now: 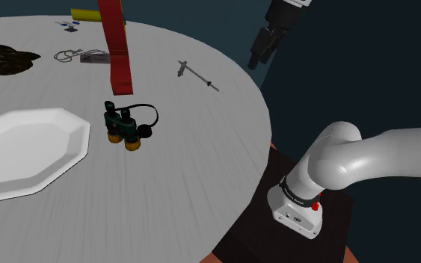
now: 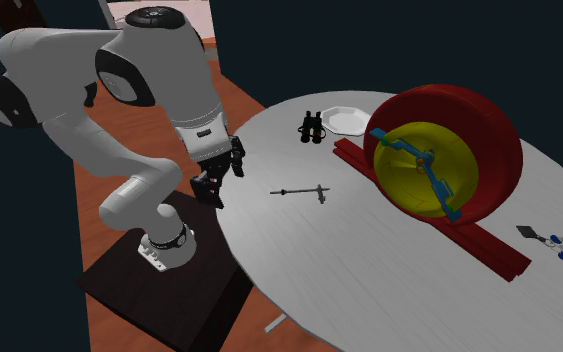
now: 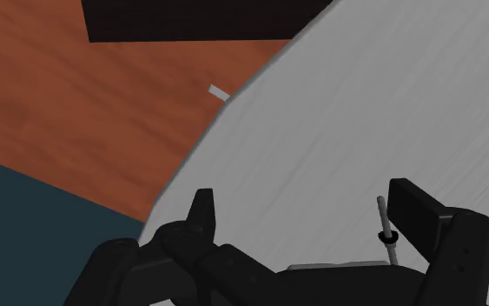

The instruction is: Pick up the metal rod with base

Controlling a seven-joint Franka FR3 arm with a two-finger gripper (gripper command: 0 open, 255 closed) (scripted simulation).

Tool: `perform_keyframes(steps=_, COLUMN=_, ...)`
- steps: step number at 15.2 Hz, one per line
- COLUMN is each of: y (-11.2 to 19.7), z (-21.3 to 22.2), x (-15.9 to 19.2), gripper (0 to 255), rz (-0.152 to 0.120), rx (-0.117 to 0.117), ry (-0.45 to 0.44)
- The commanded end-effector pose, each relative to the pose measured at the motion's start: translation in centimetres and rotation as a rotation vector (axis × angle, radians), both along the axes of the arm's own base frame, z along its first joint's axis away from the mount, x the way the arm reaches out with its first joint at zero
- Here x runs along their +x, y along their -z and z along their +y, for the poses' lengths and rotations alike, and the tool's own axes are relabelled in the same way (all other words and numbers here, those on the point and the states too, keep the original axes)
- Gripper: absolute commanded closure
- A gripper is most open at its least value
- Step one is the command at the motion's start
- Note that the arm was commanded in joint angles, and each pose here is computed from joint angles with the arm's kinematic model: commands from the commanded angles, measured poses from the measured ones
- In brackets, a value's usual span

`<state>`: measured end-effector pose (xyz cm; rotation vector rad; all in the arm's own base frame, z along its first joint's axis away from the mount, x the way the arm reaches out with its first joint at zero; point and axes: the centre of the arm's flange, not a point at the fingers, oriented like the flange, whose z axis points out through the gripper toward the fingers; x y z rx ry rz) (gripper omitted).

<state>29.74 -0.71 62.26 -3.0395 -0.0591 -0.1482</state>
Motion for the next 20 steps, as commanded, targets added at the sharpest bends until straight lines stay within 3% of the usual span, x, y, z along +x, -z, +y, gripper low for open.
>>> perform_keyframes(steps=1, y=0.0, z=0.0, x=0.0, gripper=0, rz=0.000, rx=0.000, ry=0.000)
perform_keyframes(steps=12, y=3.3, z=9.8, x=7.3, gripper=0, rz=-0.113, rx=0.030, ry=0.010)
perform_keyframes(steps=20, y=7.3, z=9.8, x=7.3, gripper=0, rz=-0.113, rx=0.030, ry=0.010)
